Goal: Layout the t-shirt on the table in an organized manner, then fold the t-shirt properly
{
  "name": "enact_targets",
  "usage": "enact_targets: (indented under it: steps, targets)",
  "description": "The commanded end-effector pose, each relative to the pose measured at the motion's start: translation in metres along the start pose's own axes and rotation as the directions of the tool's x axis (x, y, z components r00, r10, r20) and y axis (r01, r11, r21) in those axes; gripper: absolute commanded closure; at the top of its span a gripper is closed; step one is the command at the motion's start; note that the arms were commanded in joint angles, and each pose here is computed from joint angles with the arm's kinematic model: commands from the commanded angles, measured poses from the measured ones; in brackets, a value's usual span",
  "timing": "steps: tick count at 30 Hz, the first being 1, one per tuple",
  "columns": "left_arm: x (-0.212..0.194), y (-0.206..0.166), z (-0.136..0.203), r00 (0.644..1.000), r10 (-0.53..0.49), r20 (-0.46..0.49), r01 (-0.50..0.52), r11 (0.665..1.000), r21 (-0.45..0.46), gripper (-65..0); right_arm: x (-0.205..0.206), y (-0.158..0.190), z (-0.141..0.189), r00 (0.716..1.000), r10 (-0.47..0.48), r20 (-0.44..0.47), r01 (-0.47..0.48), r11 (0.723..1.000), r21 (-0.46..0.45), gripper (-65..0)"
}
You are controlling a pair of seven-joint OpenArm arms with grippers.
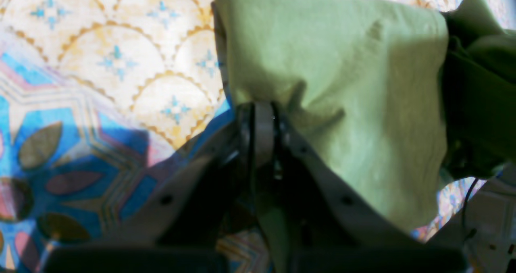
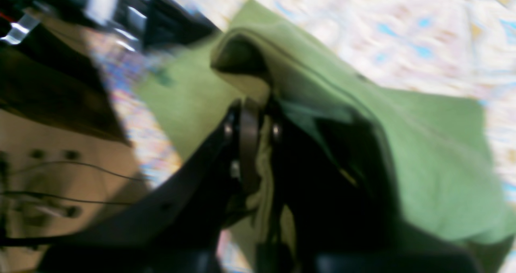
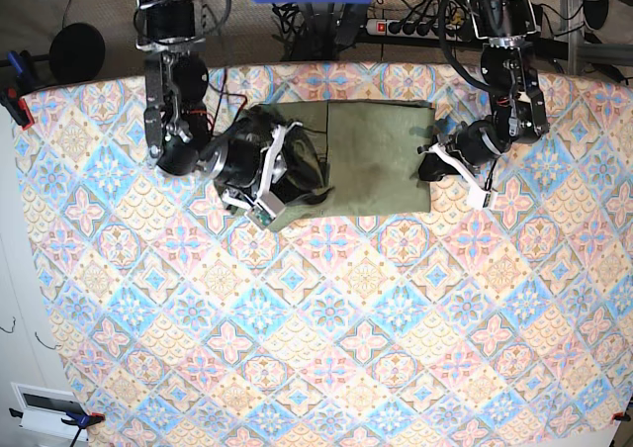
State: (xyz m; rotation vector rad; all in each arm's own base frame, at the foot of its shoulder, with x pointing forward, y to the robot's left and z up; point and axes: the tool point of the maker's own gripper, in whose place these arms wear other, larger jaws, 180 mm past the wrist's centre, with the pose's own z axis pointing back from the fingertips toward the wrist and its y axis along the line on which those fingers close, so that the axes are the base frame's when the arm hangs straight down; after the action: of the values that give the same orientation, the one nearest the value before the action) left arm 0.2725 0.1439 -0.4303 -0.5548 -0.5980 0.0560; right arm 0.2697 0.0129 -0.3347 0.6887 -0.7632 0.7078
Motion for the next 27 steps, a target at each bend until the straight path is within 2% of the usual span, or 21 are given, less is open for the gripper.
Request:
enact_targets:
  steps: [1, 6, 13, 18, 23, 27]
  targets:
    - [-0.005, 0.001, -0.001, 0.999, -0.011, -0.033, 0.011, 1.0, 0.013, 0.0, 0.025, 0.005, -0.002, 0.997, 0.049, 0.061, -0.05, 0.999, 0.018, -0.1]
    - [-0.013, -0.017, -0.011, 0.998, -0.021, -0.055, 0.02, 0.999, -0.029, 0.0, 0.036, 0.02, -0.021, 0.98, 0.198, 0.001, -0.198, 0.979, 0.041, -0.1]
    - [-0.011, -0.025, -0.016, 1.0, -0.014, -0.025, 0.012, 0.999, -0.047, 0.0, 0.017, 0.061, -0.064, 0.954, 0.283, -0.102, -0.269, 0.954, 0.132, -0.1]
    - [-0.021, -0.036, -0.021, 0.998, -0.034, -0.053, 0.03, 0.997, -0.071, 0.0, 0.021, 0.065, -0.087, 0.89, 0.421, -0.176, -0.4, 0.906, 0.139, -0.2]
    - [-0.024, -0.035, -0.021, 0.998, -0.028, -0.057, 0.024, 0.997, -0.07, 0.0, 0.027, 0.07, -0.107, 0.847, 0.506, -0.165, -0.486, 0.862, 0.146, -0.3]
    - [-0.029, -0.034, -0.02, 0.998, -0.02, -0.063, 0.015, 0.997, -0.07, 0.0, 0.03, 0.071, -0.107, 0.846, 0.511, -0.154, -0.492, 0.858, 0.144, -1.3]
